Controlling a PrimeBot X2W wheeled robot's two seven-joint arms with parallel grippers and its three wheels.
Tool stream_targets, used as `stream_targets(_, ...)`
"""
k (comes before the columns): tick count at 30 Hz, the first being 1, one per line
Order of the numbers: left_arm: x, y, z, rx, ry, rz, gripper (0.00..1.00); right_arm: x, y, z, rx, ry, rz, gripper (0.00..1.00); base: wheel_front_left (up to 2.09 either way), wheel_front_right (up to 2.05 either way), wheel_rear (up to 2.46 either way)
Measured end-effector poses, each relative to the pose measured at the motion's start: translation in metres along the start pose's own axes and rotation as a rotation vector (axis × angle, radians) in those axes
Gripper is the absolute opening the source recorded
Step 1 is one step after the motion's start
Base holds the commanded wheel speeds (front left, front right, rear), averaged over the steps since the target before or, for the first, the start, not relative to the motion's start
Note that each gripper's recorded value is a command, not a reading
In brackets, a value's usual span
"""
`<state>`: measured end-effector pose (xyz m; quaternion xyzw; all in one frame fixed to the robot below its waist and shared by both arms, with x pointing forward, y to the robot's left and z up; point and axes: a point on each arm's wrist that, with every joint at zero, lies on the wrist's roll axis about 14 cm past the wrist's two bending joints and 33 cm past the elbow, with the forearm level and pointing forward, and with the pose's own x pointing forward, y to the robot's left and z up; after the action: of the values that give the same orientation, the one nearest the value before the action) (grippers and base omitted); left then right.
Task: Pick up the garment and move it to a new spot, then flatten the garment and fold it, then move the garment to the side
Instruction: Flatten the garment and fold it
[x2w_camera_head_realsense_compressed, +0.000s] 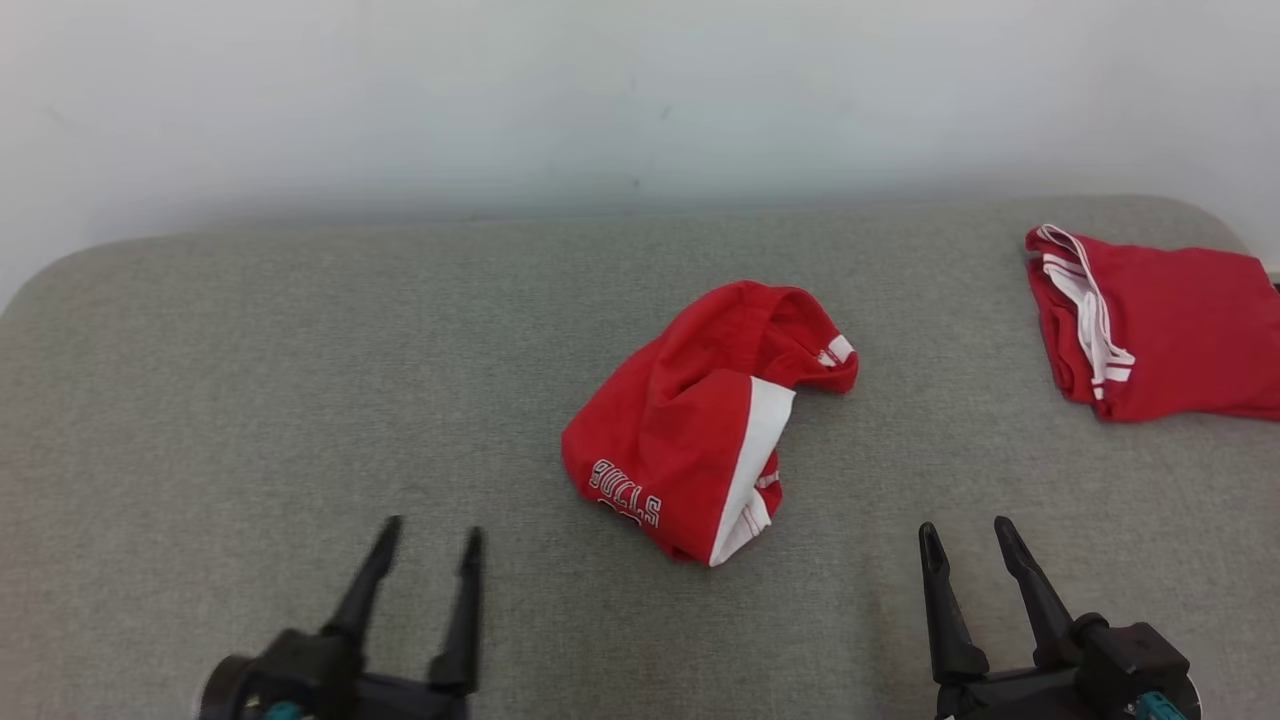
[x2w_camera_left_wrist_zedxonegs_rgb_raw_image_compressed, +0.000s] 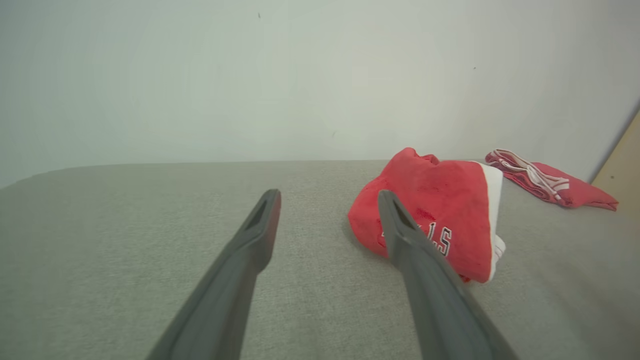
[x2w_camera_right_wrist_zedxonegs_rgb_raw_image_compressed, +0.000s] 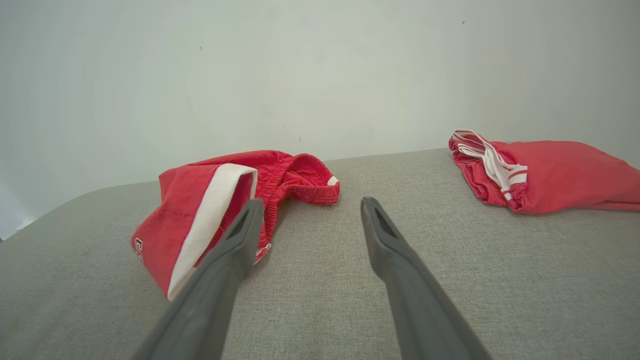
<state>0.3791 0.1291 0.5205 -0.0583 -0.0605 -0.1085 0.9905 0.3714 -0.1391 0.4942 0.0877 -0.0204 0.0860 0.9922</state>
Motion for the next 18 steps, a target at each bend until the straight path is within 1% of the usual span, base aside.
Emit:
stream_targets(3,0.013,-0.036,-0.008,-0.015,0.02,-0.112,1.0,-0.001,-0.006,0.0,-0.001,-0.001,-0.019,1.0,0.0,0.0,0.0)
stream_targets(5,0.021,-0.053,-0.014,-0.02,0.036,-0.168,1.0,-0.001,-0.012,0.002,-0.003,-0.005,-0.037,1.0,0.0,0.0,0.0)
stream_targets(6,0.021,-0.053,-0.014,-0.02,0.036,-0.168,1.0,-0.001,-0.012,0.002,-0.003,-0.005,-0.037,1.0,0.0,0.0,0.0)
stream_targets(7,0.028,-0.069,-0.02,-0.022,0.052,-0.221,1.0,-0.003,-0.019,0.001,-0.005,-0.003,-0.058,1.0,0.0,0.0,0.0)
stream_targets(10,0.036,-0.097,-0.034,-0.01,0.09,-0.316,1.0,-0.005,-0.031,0.003,-0.006,-0.006,-0.095,1.0,0.0,0.0,0.0)
stream_targets(12,0.041,-0.11,-0.046,0.001,0.121,-0.362,1.0,-0.006,-0.037,0.003,-0.01,-0.006,-0.114,1.0,0.0,0.0,0.0)
stream_targets(13,0.041,-0.11,-0.046,0.001,0.121,-0.362,1.0,-0.006,-0.037,0.003,-0.01,-0.006,-0.114,1.0,0.0,0.0,0.0)
stream_targets(15,0.045,-0.123,-0.068,0.013,0.181,-0.414,1.0,-0.01,-0.049,0.003,-0.014,-0.004,-0.152,1.0,0.0,0.0,0.0)
stream_targets(18,0.048,-0.129,-0.081,0.022,0.216,-0.44,1.0,-0.014,-0.058,0.003,-0.012,-0.001,-0.182,1.0,0.0,0.0,0.0)
